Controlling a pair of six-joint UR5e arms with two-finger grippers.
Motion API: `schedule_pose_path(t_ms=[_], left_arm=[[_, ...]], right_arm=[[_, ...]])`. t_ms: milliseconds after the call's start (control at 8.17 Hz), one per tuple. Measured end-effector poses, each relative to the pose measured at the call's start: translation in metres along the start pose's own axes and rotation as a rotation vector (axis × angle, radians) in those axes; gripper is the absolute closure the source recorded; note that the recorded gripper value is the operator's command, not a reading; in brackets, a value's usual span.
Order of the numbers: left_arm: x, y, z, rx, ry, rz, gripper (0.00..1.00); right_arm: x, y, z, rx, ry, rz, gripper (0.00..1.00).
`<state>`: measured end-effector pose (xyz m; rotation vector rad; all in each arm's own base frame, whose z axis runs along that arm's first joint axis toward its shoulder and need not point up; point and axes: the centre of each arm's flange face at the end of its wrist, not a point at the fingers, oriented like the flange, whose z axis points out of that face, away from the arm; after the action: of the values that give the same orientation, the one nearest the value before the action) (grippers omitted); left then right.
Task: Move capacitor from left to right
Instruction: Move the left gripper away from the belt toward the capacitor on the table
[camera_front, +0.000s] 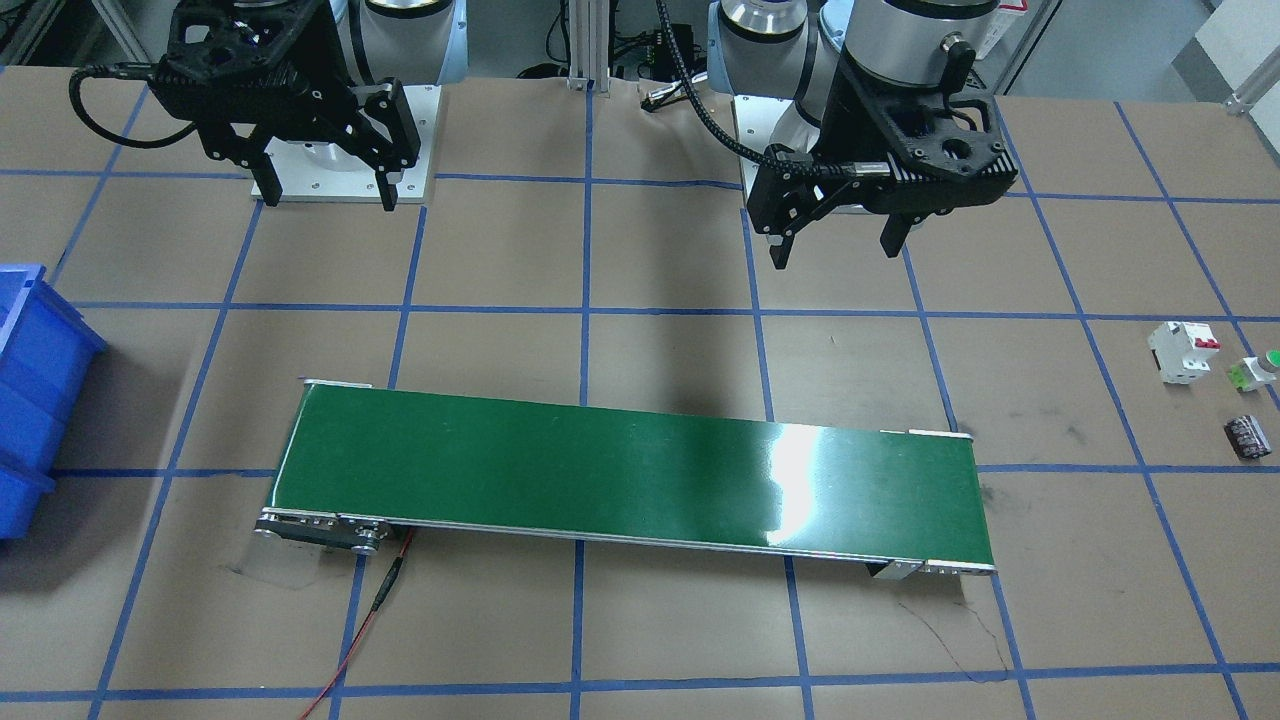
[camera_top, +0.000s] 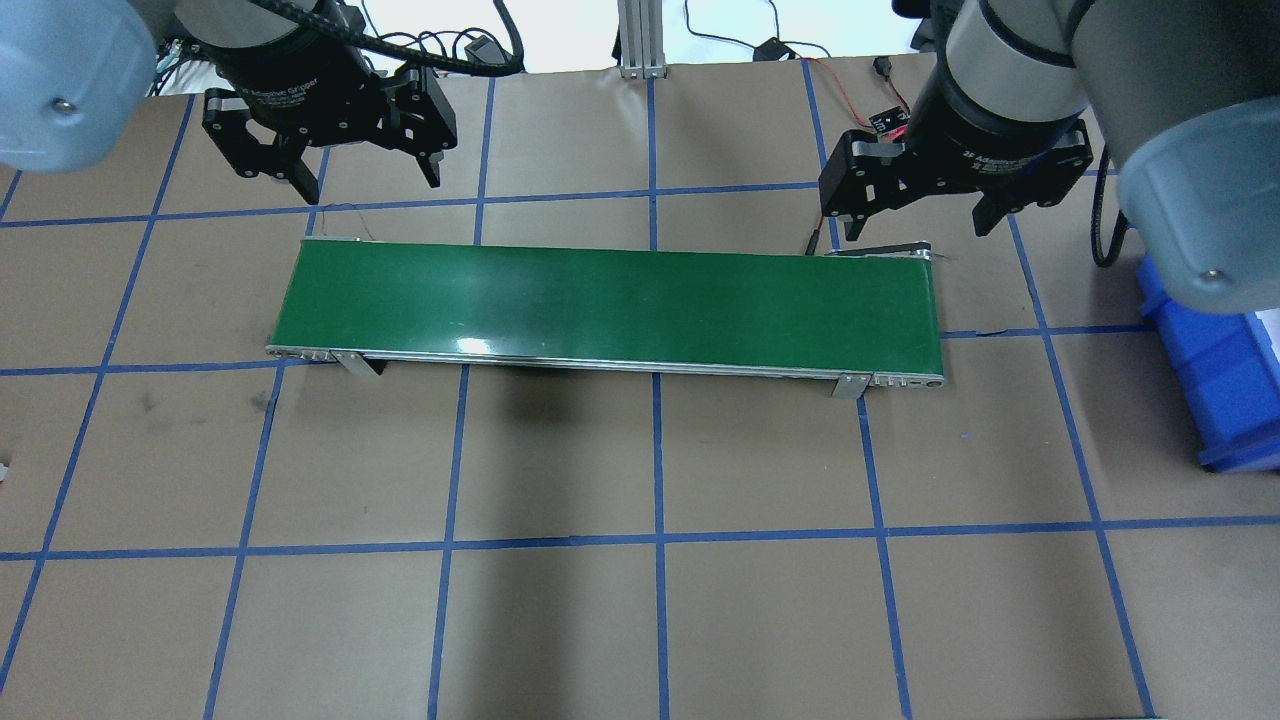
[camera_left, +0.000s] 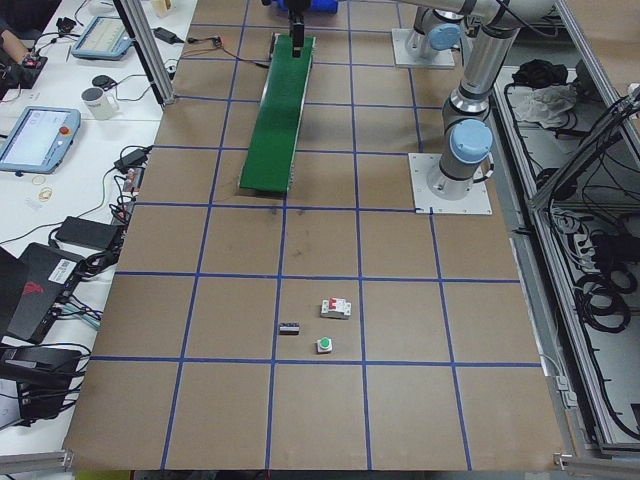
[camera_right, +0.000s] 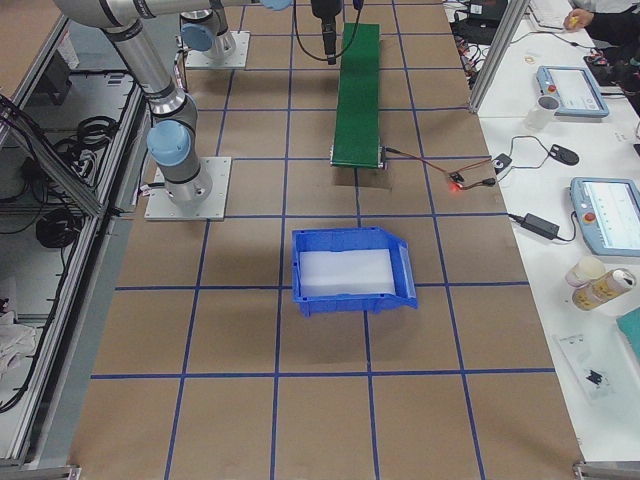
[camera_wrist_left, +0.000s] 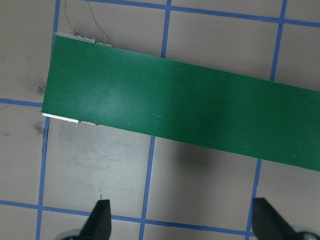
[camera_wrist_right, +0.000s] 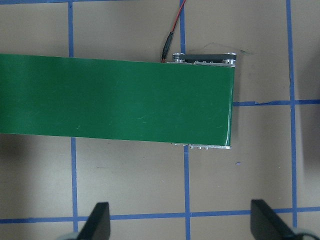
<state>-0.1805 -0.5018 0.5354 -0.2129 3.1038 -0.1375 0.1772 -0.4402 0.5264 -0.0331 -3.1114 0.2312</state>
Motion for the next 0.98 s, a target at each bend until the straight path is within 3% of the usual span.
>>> schedule_pose_path(t_ms=[612, 980], left_arm=[[-0.007, 0.005, 0.008, -0.010, -0.003, 0.005, 0.00], [-0.097, -0.030, 0.010, -0.017, -0.021, 0.019, 0.00]], right_arm=[[0.000, 0.000, 0.001, -0.002, -0.001, -0.001, 0.00], [-0.001, 0.000, 0.001, -0.002, -0.001, -0.001, 0.00]])
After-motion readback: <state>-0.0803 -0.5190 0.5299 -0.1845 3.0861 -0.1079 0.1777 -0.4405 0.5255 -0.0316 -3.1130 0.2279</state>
